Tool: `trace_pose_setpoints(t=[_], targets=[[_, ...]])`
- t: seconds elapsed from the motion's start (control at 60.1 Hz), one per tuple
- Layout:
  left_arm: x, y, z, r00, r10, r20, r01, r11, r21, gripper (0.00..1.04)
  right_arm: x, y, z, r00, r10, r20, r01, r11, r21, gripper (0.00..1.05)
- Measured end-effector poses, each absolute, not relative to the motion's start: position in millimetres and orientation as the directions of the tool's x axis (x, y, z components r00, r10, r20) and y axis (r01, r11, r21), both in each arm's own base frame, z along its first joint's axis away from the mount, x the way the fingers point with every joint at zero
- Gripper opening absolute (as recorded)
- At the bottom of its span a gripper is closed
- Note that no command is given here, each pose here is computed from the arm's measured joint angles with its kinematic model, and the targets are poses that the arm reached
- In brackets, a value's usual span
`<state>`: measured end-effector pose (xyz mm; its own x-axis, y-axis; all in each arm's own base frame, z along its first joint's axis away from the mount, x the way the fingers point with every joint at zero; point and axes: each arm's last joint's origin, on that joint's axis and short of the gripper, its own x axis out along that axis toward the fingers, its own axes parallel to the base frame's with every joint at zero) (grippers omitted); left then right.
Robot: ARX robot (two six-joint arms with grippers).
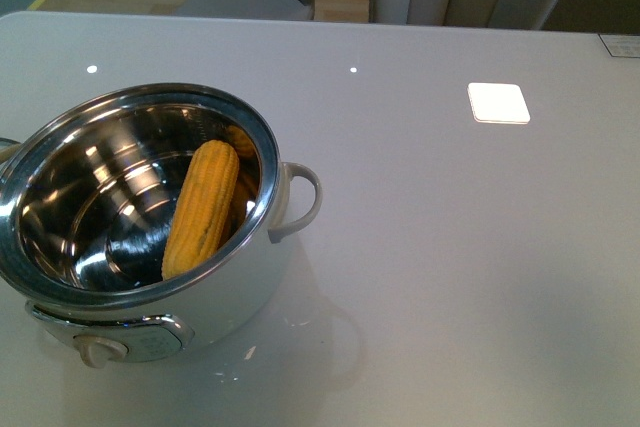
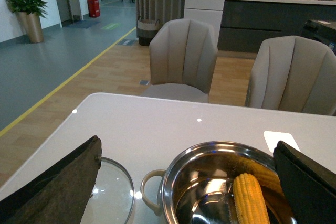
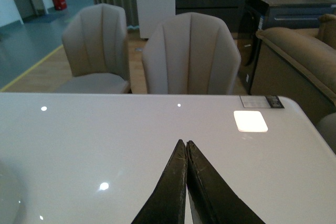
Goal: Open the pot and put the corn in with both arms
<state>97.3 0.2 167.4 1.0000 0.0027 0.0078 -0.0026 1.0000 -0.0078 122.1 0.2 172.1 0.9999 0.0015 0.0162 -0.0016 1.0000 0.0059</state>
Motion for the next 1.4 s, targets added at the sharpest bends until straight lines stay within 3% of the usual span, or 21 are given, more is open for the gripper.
trace_pose_setpoints(t=[0.949, 1.066, 1.399], targets=[[97, 0, 167, 1.000, 0.003, 0.007, -0.003, 1.000, -0.008, 0.98, 97, 0, 169, 1.000, 0.001, 0.012, -0.001, 1.000, 0.006, 0.02], [97, 0, 168, 1.000, 0.002, 0.008, -0.002, 1.000, -0.008, 0.98, 97, 0, 169, 1.000, 0.001, 0.012, -0.001, 1.000, 0.005, 0.30], [97, 0, 168, 1.000, 0.003, 0.008, -0.003, 1.000, -0.008, 0.98, 97, 0, 169, 1.000, 0.001, 0.013, -0.001, 1.000, 0.005, 0.87]])
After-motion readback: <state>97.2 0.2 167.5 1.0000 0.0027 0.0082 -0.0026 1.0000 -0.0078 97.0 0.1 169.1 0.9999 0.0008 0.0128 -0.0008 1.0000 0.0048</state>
